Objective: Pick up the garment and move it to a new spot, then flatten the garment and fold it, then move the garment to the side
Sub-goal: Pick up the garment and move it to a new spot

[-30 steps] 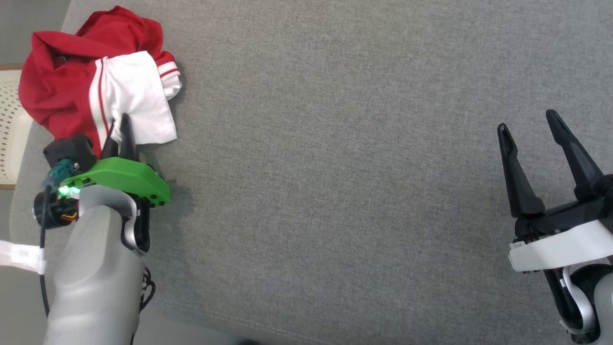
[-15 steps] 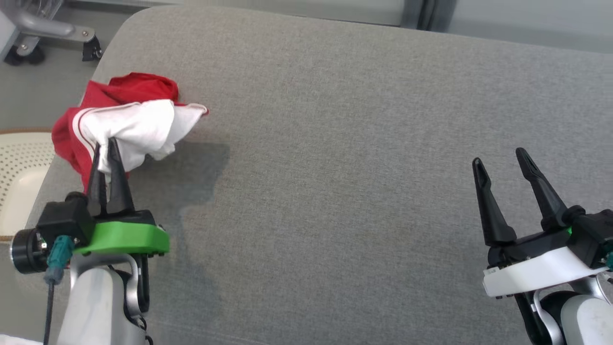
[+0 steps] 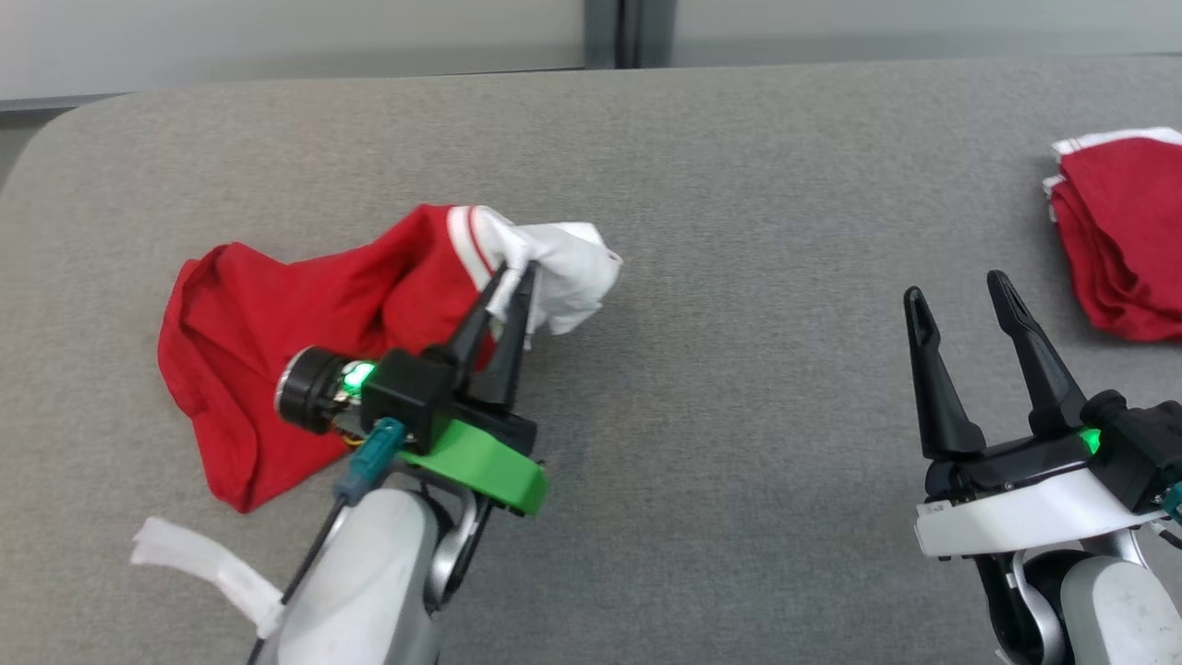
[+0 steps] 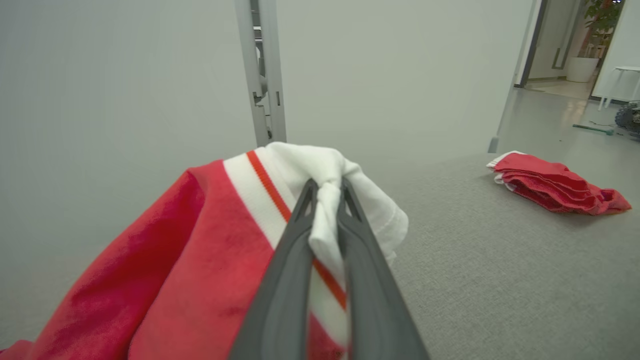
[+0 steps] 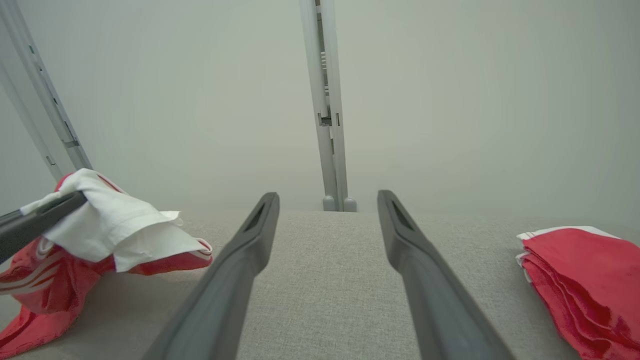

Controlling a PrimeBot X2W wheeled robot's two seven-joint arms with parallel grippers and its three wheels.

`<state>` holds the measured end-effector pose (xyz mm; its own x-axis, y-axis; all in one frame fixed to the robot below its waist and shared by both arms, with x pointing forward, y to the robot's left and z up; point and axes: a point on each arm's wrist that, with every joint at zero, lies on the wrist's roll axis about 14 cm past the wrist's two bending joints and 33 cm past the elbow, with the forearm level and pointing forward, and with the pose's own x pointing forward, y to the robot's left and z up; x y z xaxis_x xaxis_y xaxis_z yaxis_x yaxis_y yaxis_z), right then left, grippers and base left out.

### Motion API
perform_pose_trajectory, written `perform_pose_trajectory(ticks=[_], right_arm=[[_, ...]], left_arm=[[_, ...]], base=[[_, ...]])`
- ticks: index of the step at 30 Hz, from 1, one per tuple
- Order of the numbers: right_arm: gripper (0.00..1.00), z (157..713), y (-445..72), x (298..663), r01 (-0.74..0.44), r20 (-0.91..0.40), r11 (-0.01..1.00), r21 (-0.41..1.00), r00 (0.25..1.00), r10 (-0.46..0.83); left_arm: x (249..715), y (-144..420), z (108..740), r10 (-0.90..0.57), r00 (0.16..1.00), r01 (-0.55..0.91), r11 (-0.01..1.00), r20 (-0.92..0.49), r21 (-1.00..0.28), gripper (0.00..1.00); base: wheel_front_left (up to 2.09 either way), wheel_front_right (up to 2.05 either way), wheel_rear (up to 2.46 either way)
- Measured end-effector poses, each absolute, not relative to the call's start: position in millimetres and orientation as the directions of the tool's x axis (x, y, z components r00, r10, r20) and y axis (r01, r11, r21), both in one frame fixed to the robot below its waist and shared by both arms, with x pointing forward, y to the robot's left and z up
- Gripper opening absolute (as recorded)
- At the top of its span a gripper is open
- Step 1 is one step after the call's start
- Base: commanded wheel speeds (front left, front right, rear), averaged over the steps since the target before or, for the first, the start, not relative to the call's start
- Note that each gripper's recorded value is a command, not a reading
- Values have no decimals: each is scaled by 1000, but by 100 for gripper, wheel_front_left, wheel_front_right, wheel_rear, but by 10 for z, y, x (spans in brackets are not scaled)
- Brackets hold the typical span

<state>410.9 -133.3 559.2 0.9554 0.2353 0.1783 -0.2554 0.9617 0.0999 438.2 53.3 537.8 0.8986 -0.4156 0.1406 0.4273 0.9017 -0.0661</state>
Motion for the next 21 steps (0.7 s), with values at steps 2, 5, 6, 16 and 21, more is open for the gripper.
perform_pose_trajectory(ticks=[2,5,6,16,21], right_arm=[[100,5543,-1478,4081,-210,172,971,111,967,189],[100,5455,-1680,4043,-140,158,982,129,980,119],[100,5409,-1746,4025,-116,147,984,133,984,97],[100,4998,-2134,3986,25,43,993,118,999,-30],[100,4943,-2141,4016,22,27,994,106,999,-25]], left_arm=[[4366,154,5346,-517,845,529,846,134,-70,0],[4300,-343,5226,-646,756,654,751,109,-87,0],[4261,-506,5174,-685,721,693,715,99,-98,0],[4000,-1243,4634,-847,531,828,513,25,-226,100],[4063,-1235,4856,-826,551,825,517,120,-228,100]], base=[[0,0,0],[0,0,0],[0,0,0],[0,0,0],[0,0,0]])
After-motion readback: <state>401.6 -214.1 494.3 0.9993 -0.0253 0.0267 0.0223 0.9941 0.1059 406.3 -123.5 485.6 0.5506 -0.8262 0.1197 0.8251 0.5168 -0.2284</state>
